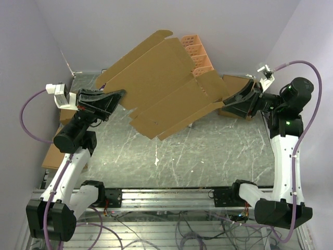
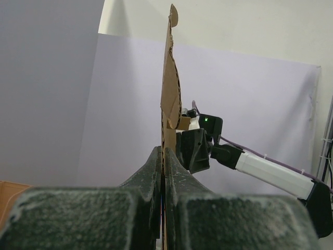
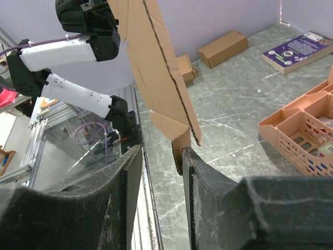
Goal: Fold the paper box
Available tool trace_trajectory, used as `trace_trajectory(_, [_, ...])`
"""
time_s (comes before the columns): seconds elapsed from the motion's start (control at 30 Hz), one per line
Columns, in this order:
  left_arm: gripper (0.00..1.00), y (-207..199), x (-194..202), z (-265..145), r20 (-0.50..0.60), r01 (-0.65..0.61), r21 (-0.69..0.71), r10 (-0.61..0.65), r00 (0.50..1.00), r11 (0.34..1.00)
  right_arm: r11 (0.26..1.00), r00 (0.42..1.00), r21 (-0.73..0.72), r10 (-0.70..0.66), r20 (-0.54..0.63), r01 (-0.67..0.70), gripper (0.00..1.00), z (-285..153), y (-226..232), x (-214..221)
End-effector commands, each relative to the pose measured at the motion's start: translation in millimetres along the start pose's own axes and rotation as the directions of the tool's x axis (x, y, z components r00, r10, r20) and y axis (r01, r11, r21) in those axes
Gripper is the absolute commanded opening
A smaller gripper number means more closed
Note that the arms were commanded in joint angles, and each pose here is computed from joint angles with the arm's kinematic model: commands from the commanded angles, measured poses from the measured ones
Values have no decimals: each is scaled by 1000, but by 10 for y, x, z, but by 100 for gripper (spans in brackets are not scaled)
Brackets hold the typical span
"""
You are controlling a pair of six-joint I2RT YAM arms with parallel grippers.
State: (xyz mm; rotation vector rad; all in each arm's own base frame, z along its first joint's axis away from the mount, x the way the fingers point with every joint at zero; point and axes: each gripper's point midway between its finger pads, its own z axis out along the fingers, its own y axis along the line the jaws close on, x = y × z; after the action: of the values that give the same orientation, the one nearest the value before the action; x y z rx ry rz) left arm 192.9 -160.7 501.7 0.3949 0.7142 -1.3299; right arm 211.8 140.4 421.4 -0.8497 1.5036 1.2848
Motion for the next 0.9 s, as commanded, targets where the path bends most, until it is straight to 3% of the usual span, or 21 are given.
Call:
trace_trajectory(0.0, [7, -136, -106, 42, 21, -56, 57, 55, 998, 997, 1000, 1000, 14, 21, 6, -21, 37, 14, -57, 97])
trace_trajectory(0.13, [7, -170, -122, 58, 20, -56, 75, 55, 998, 996, 1000, 1000, 0, -6, 2, 6, 38, 11, -55, 81])
trace_trajectory(0.33, [7, -43, -52, 51, -29, -91, 13, 91, 995, 996, 990, 990, -3, -139, -2, 139, 52, -16, 91, -232])
trace_trajectory(0.43, [7, -19, -26, 46, -44, -95, 8, 95, 995, 995, 975, 984, 135, -178, -8, 177, 52, -72, -103, -284])
trace_trajectory(0.5, [7, -24, -14, 44, -53, -95, 10, 95, 994, 995, 924, 968, 287, -239, -80, 252, 51, -172, -331, -281])
trace_trajectory(0.57, [7, -21, -1, 37, -61, -95, 6, 95, 994, 995, 893, 960, 352, -255, -117, 281, 45, -235, -430, -267])
trace_trajectory(0.73, [7, -35, -4, 32, -64, -103, 6, 103, 993, 995, 896, 959, 343, -260, -111, 283, 33, -226, -392, -181])
trace_trajectory(0.87, [7, -65, -21, 41, -57, -97, 19, 98, 994, 995, 850, 966, 460, -217, -139, 257, 13, -338, -711, -70])
